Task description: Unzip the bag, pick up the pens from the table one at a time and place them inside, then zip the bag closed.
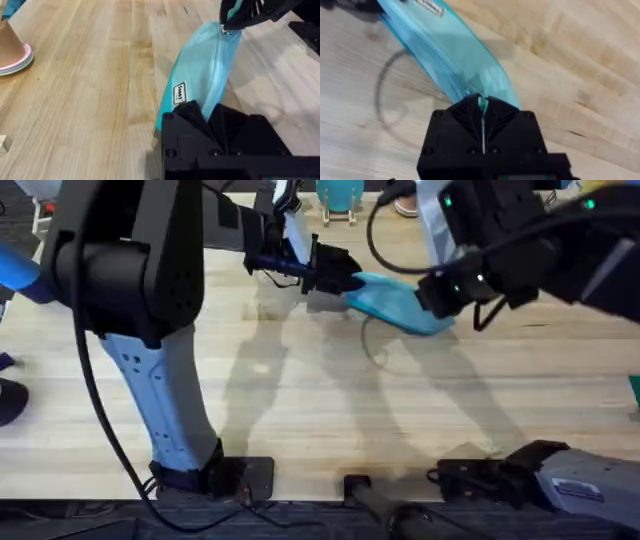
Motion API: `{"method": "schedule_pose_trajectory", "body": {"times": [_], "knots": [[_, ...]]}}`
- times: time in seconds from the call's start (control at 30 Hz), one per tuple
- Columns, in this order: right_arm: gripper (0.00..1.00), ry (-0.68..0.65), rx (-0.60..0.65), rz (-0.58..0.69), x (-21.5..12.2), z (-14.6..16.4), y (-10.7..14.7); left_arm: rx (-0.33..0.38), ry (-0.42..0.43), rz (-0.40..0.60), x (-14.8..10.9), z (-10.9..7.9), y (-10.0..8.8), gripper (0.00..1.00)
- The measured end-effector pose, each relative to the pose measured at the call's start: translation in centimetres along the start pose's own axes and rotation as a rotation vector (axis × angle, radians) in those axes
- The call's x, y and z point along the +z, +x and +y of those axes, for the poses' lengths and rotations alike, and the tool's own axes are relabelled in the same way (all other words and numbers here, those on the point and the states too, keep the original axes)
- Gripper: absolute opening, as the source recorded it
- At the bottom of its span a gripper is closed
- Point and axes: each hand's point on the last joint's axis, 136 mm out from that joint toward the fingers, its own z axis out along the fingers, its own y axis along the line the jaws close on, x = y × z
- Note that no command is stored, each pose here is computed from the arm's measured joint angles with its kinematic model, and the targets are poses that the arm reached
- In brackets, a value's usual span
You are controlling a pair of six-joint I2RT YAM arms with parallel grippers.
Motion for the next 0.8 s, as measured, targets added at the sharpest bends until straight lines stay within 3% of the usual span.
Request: {"method": "schedule_pose_trajectory", "body": {"times": [0.2, 0.57, 0.8], "knots": [[0.035, 0.025, 0.054, -0.004, -0.1, -1.6, 2.5, -0.007, 0.0, 0.001, 0.0, 0.0, 0.0, 0.042], [0.034, 0.061, 0.241, -0.053, -0.9, -5.0, 4.7, -0.014, 0.003, -0.004, 0.0, -0.1, -0.1, 0.042], [0.034, 0.063, 0.484, -0.009, 0.5, -6.4, 7.2, -0.015, 0.005, -0.006, 0.0, -0.1, -0.1, 0.042]]}}
